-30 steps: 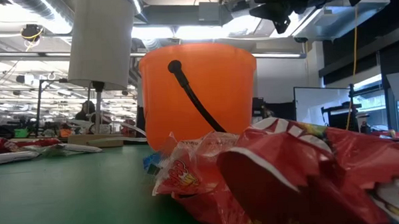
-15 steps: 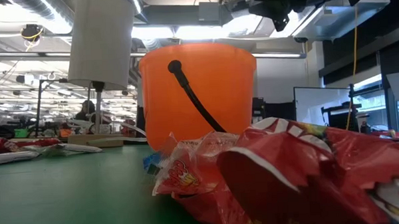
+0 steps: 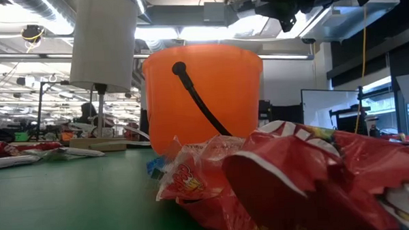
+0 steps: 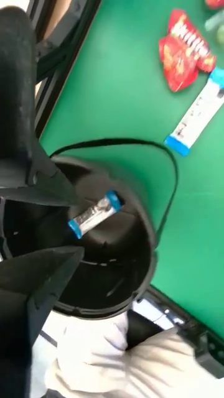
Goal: Sort candy
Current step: Put the red candy into the orange bucket
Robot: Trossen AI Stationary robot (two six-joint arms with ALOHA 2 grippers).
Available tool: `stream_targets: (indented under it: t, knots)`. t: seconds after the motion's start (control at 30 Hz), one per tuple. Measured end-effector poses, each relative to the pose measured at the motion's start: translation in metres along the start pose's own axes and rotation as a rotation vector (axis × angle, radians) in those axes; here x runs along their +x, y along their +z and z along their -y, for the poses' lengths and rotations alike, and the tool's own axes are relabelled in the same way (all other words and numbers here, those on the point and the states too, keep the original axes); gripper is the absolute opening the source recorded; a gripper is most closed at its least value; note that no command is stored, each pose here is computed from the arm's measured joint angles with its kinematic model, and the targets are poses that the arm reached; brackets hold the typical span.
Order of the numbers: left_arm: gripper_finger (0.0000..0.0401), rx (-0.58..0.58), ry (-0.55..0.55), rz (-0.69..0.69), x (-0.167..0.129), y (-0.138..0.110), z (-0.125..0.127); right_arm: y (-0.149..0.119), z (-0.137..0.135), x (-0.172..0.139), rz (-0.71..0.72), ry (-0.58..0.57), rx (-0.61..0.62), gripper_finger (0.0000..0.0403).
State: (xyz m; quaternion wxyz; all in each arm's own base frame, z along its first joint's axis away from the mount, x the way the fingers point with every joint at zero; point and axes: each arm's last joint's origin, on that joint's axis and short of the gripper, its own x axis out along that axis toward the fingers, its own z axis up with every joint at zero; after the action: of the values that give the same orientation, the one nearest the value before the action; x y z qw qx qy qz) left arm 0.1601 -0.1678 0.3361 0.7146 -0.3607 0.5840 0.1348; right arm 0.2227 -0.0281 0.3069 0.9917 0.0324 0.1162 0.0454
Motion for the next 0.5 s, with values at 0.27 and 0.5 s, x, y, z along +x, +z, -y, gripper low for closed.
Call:
stream_targets:
  t: [0.27,0.5]
  knots:
    - [0.0111,0.070,0.210,0.130,-0.005,0.034,-0.026,0.000,0.000,0.000,0.002,0.000,-0.023,0.0165]
    - [0.0110,0.227,0.419,0.227,0.021,0.072,-0.053,0.000,0.000,0.000,-0.004,0.000,-0.022,0.0165]
